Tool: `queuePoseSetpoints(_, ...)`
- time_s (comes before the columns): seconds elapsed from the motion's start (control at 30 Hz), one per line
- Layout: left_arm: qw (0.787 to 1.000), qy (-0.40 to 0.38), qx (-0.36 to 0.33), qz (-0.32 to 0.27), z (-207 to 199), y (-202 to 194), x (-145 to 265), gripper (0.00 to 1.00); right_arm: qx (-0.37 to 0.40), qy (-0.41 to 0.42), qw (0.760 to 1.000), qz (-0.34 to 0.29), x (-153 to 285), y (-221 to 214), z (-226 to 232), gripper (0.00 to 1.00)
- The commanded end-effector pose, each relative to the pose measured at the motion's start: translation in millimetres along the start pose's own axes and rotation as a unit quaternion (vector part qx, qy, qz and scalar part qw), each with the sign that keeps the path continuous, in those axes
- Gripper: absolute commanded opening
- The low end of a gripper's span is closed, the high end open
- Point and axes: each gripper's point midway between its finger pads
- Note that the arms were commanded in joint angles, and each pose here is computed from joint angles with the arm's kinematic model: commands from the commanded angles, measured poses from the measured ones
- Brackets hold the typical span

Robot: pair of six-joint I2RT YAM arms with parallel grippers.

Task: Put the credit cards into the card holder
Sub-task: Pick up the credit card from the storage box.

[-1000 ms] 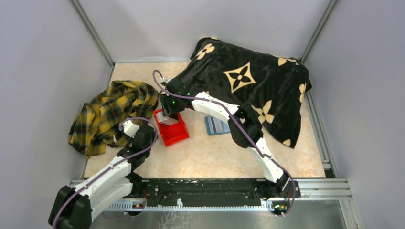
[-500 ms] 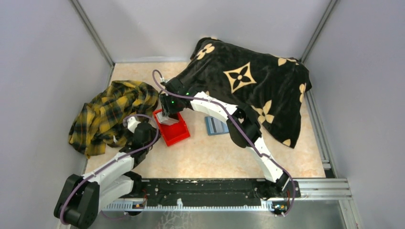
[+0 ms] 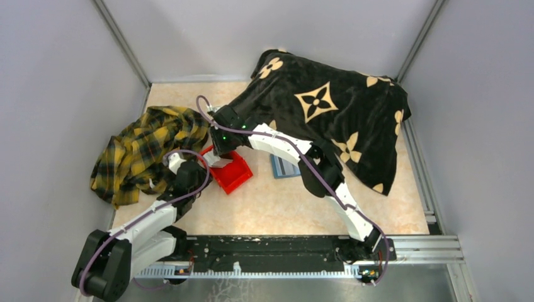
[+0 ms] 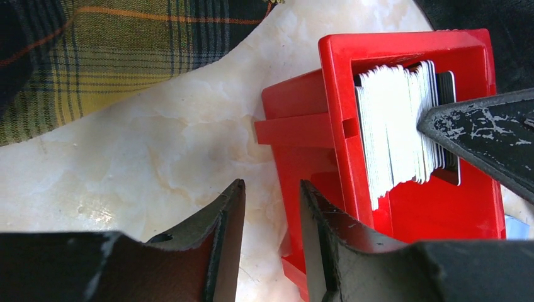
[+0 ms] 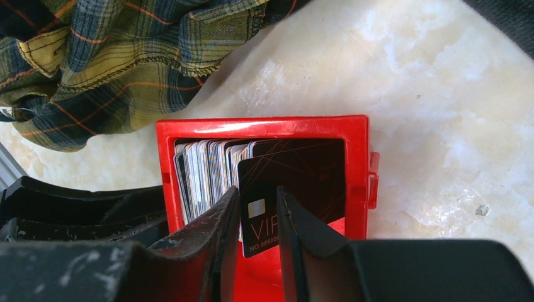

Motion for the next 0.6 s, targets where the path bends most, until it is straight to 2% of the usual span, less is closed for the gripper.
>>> queuePoseSetpoints(0.0, 1.000, -0.025, 0.009, -0.017, -17.7, 16.0, 1.8, 0.44, 0.018, 0.025, 0.999, -0.010, 33.0, 5.9, 35.9, 0.25)
queuePoseSetpoints(0.1, 0.999, -0.025, 0.008, -0.019, -18.0, 17.7, 2.5, 0.44, 0.021, 0.025, 0.999, -0.015, 37.7, 7.2, 38.4, 0.24)
queuePoseSetpoints(0.23, 0.999, -0.024, 0.008, -0.022, -18.2, 19.6, 2.4, 0.44, 0.023, 0.024, 0.999, -0.021, 43.8, 10.8, 40.6, 0.16)
queuePoseSetpoints(0.57, 1.000, -0.019, -0.001, -0.022, -25.3, 28.6, -6.6, 0.45, 0.045, -0.011, 0.997, -0.060, 66.2, 28.5, 33.1, 0.07)
Point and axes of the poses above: each gripper's point midway between its finger pads, its own x axis back along the fingers, its own z axis along the line the jaws close on, y = z × x, and after that the axes turned 3 degrees about -x, right-handed
